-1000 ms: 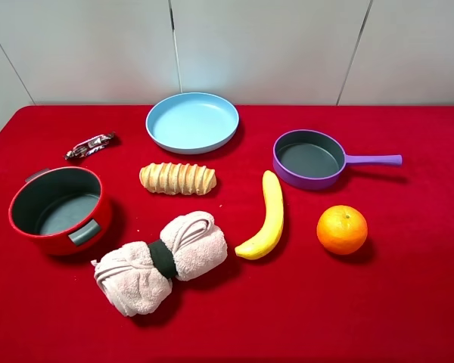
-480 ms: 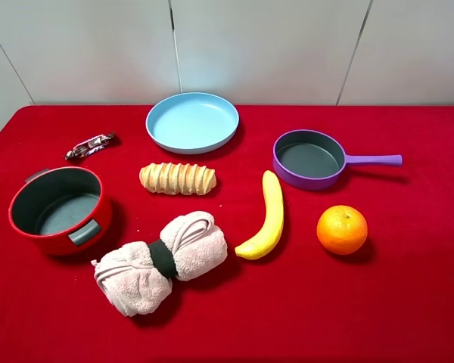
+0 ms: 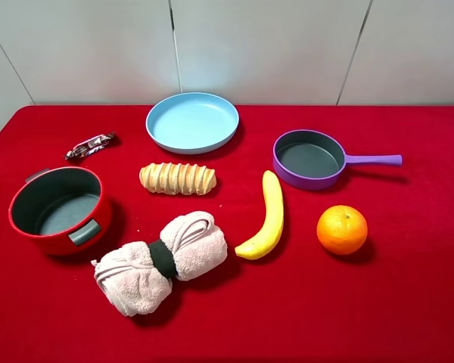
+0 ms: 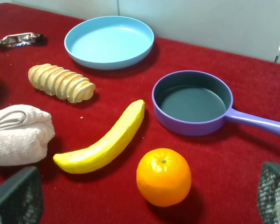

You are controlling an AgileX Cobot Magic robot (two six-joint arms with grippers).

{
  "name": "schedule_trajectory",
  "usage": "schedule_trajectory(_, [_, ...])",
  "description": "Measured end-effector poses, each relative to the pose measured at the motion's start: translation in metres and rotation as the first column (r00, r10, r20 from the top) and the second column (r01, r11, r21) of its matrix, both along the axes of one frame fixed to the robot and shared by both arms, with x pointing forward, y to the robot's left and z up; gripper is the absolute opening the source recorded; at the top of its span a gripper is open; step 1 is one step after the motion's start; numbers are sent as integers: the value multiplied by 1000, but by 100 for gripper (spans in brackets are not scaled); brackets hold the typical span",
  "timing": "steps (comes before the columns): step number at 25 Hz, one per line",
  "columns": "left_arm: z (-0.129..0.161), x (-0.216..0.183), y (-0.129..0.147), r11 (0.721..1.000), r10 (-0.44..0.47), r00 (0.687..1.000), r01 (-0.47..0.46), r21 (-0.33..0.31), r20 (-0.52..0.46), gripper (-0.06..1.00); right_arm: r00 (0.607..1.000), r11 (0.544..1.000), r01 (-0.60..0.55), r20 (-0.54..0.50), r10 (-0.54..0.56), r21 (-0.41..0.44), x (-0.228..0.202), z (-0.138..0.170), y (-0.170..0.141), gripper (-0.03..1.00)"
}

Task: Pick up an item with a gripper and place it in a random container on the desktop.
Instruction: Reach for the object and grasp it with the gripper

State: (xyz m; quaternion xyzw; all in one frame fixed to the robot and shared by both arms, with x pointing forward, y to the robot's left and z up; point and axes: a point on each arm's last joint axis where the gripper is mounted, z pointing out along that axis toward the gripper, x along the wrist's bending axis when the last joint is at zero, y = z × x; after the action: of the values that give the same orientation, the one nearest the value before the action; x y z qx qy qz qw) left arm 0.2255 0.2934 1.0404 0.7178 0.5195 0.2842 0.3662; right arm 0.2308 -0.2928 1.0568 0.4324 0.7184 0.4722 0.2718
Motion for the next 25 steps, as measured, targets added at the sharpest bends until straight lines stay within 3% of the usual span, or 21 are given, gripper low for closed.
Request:
schedule_trajectory(11, [0,0,0,1000,0,1000,0,0,0,99,1000,1000,0,-3,0,-1,0,0,0,69])
schedule_trajectory(25, [0,0,0,1000,0,1000,0,0,0,99,985,997,-7,-173,-7,-77,44,29,19,69])
